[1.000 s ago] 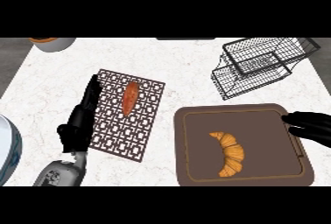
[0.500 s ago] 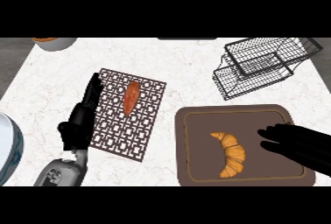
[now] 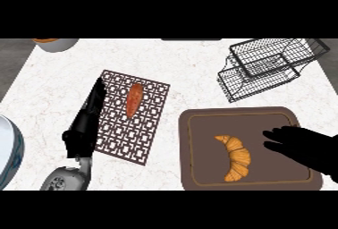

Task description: Pick the croissant from the tray and place it in the tiered basket

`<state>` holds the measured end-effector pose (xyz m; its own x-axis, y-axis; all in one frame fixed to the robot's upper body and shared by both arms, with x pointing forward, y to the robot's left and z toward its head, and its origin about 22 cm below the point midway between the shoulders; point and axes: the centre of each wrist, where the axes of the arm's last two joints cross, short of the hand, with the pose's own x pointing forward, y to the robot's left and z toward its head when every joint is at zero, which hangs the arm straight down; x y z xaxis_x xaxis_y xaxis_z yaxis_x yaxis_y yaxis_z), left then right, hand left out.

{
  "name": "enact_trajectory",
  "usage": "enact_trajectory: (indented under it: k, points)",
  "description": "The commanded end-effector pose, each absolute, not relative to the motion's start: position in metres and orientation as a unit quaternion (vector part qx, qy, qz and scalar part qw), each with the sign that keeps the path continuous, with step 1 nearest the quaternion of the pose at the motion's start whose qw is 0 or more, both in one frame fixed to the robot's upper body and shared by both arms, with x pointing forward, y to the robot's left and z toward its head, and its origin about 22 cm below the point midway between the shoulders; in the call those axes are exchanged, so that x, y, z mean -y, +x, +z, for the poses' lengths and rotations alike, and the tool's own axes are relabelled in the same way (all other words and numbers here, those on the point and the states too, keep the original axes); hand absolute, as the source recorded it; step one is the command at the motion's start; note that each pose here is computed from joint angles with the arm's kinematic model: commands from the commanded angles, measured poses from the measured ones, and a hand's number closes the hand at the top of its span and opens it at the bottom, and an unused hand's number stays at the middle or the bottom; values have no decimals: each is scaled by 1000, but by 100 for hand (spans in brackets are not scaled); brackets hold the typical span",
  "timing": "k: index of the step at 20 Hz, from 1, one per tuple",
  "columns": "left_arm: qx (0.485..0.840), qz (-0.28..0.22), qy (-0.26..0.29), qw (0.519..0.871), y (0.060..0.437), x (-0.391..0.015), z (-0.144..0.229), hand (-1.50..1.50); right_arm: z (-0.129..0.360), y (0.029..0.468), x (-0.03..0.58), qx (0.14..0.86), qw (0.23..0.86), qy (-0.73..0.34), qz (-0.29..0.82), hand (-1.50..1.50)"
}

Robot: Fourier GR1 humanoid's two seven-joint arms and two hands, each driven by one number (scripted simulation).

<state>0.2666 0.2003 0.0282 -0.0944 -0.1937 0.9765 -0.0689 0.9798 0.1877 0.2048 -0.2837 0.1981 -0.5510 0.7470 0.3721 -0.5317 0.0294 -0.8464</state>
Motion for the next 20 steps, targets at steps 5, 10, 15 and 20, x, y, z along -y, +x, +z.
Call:
enact_trajectory:
  k: [5,10,15,20]
  points:
    - [737,-39,88,669,281,-213,39,0,185,213,263,533,446,-144,704,-150]
    - [739,-48,74,668,274,-202,47,0,173,205,265,537,411,-140,724,-150]
    - [733,-44,93,672,260,-198,37,0,154,201,274,545,368,-157,737,-150]
    - [741,-43,85,665,274,-209,32,0,150,214,268,537,394,-201,719,-150]
